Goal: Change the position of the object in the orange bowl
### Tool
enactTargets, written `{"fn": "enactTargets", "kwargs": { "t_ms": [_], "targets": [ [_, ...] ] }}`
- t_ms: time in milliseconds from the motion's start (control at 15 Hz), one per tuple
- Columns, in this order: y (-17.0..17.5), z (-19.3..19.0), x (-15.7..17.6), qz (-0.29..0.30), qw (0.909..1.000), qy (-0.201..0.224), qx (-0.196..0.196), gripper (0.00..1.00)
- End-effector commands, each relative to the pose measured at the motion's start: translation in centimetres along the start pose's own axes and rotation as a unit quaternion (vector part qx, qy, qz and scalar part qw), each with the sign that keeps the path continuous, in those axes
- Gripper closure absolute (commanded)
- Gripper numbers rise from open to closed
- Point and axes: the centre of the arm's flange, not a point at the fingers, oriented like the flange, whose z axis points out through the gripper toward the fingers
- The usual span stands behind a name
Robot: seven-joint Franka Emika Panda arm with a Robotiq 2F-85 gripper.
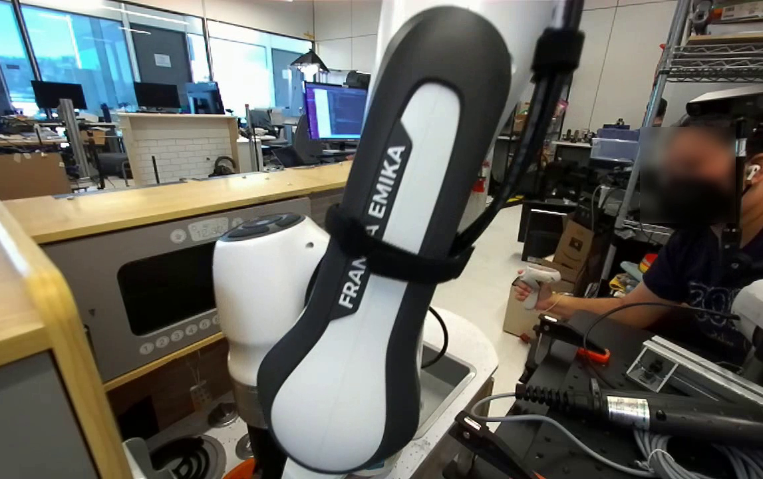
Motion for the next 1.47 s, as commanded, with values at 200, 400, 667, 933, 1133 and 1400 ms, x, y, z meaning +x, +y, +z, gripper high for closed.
{"fn": "enactTargets", "kwargs": {
  "t_ms": [200, 400, 667, 933, 1133, 1400],
  "targets": [
    [-2.1, 4.4, 4.7, -0.015, 0.9998, -0.001, 0.013, 0.0],
    [-2.4, 5.2, 5.6, -0.014, 0.9997, -0.005, 0.018, 0.0],
    [-2.4, 6.1, 6.5, -0.011, 0.9996, -0.015, 0.02, 0.0],
    [-2.2, 6.7, 6.9, -0.008, 0.9995, -0.026, 0.018, 0.0],
    [-2.2, 7.2, 7.0, -0.007, 0.9993, -0.035, 0.015, 0.26],
    [-2.3, 7.4, 6.9, -0.01, 0.9993, -0.037, 0.007, 0.58]
  ]
}}
